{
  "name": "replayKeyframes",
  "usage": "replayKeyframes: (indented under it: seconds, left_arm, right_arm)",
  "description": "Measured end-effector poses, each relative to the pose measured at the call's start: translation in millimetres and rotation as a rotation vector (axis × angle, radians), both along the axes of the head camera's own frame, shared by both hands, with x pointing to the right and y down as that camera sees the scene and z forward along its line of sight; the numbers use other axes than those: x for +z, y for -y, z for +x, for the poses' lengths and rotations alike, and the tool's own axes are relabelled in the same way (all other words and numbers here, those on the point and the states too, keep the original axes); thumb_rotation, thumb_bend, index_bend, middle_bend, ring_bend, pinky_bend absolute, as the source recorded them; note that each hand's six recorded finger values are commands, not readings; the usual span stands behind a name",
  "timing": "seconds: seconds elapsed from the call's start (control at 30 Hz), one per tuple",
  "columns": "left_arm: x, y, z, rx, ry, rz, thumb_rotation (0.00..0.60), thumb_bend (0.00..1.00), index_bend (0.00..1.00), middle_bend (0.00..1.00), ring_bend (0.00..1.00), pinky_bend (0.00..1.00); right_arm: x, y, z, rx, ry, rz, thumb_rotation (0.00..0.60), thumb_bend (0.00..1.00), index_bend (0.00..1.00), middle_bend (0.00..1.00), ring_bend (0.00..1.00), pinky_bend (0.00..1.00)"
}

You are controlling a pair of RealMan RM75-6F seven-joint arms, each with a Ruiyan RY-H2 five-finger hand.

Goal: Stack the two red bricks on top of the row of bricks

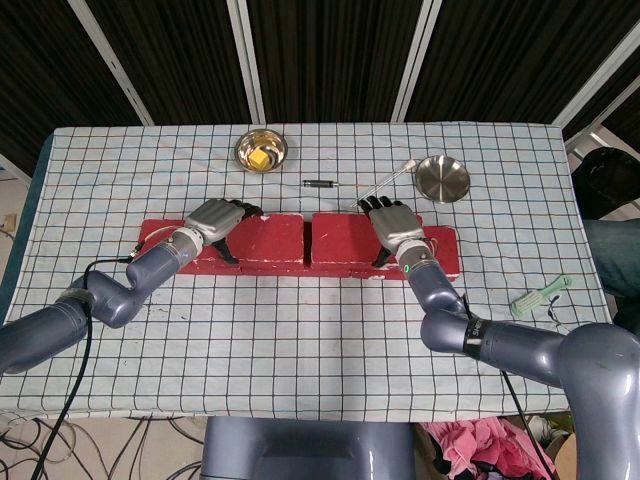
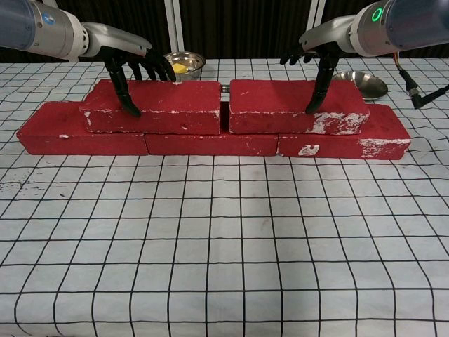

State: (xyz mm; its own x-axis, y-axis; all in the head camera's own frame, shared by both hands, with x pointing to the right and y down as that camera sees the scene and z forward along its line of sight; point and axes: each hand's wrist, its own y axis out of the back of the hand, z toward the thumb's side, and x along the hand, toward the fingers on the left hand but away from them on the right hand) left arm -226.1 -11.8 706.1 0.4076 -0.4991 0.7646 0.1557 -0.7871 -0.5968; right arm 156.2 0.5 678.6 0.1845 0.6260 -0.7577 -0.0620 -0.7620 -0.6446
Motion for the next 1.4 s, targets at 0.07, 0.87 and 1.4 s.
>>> replayKeyframes:
  seconds: [0.07, 0.87, 1.4]
  left_arm:
    - [0.2, -0.1, 0.9, -0.002, -0.001, 0.0, 0.6, 0.05, 0.14, 0.18, 0.11, 0.2]
    - [-0.6, -0.6, 7.2, -0.009, -0.004, -0.007, 0.6, 0.02, 0.13, 0.17, 0.1, 0.2]
    - [0.9, -1.2, 8.8, -0.013, 0.002, -0.014, 0.6, 0.0, 0.11, 0.14, 0.08, 0.19]
  right_arm:
    - [-0.3, 0.4, 1.6, 0.002, -0.002, 0.001, 0.6, 0.0, 0.0, 0.0, 0.0, 0.11]
    - [2.5, -0.8, 10.2, 0.014, -0.014, -0.003, 0.6, 0.0, 0.0, 0.0, 0.0, 0.11]
    - [1.4, 0.0, 12.0, 0.018, -0.014, 0.001, 0.6, 0.0, 0.0, 0.0, 0.0, 0.11]
